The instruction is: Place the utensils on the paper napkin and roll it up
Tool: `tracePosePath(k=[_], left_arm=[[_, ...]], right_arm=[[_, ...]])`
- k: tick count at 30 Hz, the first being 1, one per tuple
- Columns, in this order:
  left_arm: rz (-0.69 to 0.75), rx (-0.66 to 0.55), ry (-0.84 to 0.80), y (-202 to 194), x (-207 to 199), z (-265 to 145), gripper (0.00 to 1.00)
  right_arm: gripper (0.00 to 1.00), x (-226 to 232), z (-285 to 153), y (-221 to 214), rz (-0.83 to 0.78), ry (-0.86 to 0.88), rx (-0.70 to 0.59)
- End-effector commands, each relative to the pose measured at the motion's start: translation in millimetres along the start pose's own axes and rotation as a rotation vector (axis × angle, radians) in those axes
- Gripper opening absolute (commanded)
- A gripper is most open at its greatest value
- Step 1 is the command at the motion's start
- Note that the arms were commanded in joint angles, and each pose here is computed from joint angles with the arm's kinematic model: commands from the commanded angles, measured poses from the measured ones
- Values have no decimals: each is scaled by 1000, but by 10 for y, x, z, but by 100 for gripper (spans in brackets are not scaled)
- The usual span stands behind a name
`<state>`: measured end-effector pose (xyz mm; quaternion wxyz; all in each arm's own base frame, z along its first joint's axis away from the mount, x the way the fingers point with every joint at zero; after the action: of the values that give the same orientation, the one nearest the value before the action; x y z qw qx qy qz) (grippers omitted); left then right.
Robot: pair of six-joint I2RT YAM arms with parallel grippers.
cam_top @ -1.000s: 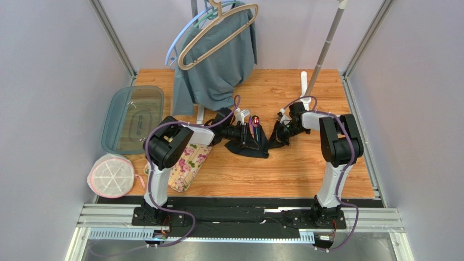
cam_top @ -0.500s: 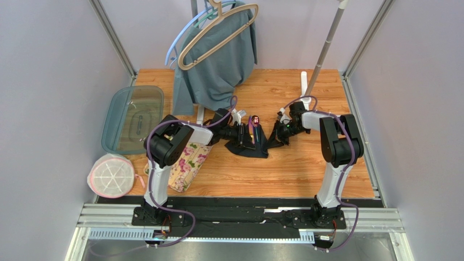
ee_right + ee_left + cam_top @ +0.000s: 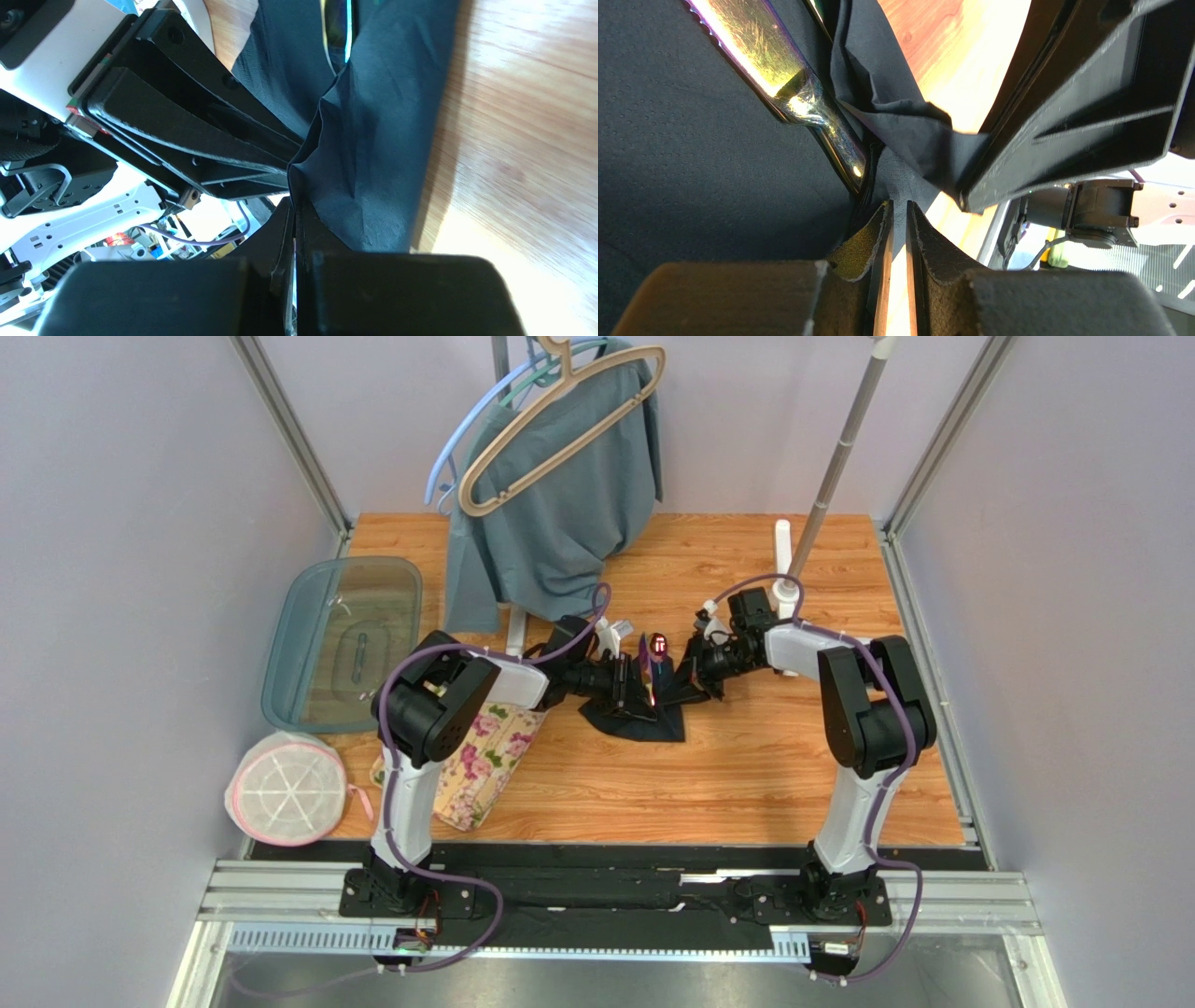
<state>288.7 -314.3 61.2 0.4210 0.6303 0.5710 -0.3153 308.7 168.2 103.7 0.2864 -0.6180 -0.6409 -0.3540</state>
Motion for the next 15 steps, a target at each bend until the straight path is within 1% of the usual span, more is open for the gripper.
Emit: tracePosePath(k=[1,5,11,15], left_arm=[[21,-15,3,73,-5,14,20],[15,-11,7,62,16,20,20],[17,-13,8,62,23,23,20],[23,-15,3,63,-2,8,20]], right_arm=[[0,116,42,116,-23,40,-27],[0,140,16,125,-32,28,-41],[0,316,33,200,-51,91,-72],[0,288,158,171,-40,91,-46]])
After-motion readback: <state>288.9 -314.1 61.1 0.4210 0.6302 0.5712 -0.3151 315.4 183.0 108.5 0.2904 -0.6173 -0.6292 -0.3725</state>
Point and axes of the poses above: each gripper's point midway between its finger pads, its own z axis out along the fingers, its own x axis along the line the jaws close on, y = z × x, the point moved 7 cm from there along -z, back along the fingers, and after that the axes turned 10 degrees about -z, right-handed, at the moved point
